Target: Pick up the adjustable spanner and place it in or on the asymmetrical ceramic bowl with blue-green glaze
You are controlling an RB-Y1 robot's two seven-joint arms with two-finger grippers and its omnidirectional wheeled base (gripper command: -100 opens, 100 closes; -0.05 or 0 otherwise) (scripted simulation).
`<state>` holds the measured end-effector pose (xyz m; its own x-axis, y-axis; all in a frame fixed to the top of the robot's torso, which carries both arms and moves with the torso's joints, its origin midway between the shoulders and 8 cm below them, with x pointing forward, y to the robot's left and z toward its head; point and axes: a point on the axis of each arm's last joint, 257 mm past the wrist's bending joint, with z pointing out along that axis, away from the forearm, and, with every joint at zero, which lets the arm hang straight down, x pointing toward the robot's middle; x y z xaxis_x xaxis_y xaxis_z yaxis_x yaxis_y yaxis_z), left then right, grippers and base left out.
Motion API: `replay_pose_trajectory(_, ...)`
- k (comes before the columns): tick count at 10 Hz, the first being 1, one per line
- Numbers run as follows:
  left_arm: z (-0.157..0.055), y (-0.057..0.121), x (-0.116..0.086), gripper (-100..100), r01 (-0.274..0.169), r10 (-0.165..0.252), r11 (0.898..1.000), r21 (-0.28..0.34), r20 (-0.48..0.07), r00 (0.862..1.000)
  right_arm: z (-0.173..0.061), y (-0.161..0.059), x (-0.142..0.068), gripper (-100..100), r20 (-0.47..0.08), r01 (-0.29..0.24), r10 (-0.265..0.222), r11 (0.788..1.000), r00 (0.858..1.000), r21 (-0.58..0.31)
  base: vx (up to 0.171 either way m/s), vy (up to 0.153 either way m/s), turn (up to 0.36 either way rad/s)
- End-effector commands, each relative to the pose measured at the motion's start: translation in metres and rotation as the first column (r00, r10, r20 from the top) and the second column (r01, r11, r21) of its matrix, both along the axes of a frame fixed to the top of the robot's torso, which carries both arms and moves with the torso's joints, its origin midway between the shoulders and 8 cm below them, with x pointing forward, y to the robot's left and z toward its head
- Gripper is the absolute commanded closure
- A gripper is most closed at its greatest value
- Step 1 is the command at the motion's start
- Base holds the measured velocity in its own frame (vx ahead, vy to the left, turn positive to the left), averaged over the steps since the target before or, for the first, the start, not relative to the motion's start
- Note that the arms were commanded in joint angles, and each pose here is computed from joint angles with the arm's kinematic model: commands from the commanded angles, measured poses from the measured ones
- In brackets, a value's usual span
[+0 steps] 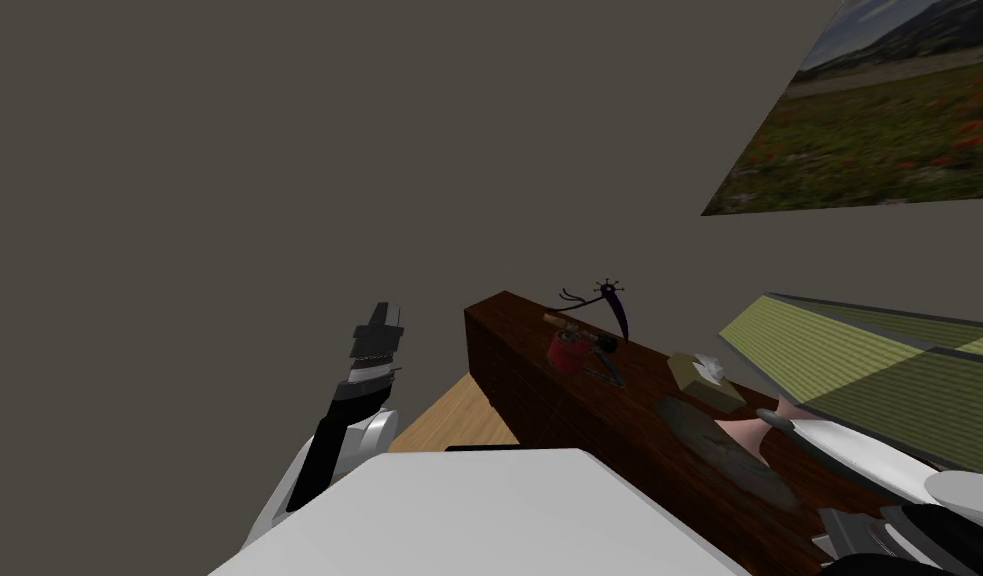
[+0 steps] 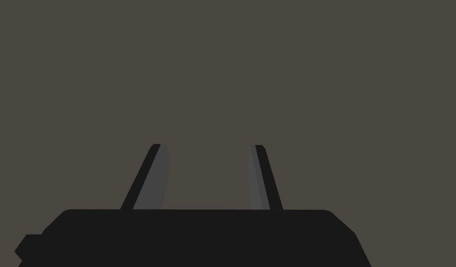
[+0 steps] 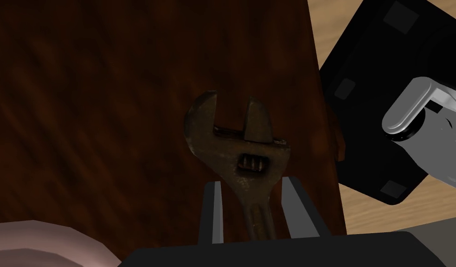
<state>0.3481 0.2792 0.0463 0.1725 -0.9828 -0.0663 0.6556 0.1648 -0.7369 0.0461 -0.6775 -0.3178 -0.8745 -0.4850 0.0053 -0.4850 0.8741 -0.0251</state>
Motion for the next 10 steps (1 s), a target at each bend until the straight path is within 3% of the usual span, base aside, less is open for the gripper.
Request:
replay_pose_trajectory(1, 0.0, 0.0, 0.0, 0, 0.0, 0.0, 1.0, 0.0, 0.0, 1.0, 0.009, -0.001, 0.008, 100, -0.003, -0.007, 0.007, 1.0, 1.0, 0.0, -0.008, 0.013, -0.075)
replay_pose_trajectory(3, 0.0, 0.0, 0.0, 0, 0.0, 0.0, 1.0, 0.0, 0.0, 1.0, 0.011, -0.002, 0.01, 100, -0.003, -0.01, 0.01, 1.0, 1.0, -0.001, -0.007, 0.012, -0.03)
replay_pose_trajectory(4, 0.0, 0.0, 0.0, 0, 0.0, 0.0, 1.0, 0.0, 0.0, 1.0, 0.011, -0.002, 0.01, 0, -0.004, -0.009, 0.009, 1.0, 1.0, 0.0, 0.0, 0.0, 0.0)
replay_pose_trajectory(5, 0.0, 0.0, 0.0, 0, 0.0, 0.0, 1.0, 0.0, 0.0, 1.0, 0.023, -0.003, 0.013, 100, -0.029, -0.03, 0.03, 1.0, 0.999, 0.001, -0.036, 0.008, 0.008)
replay_pose_trajectory(10, 0.0, 0.0, 0.0, 0, 0.0, 0.0, 1.0, 0.0, 0.0, 1.0, 0.047, 0.0, 0.019, 100, -0.091, -0.066, 0.067, 0.998, 0.994, 0.02, -0.042, -0.024, 0.018)
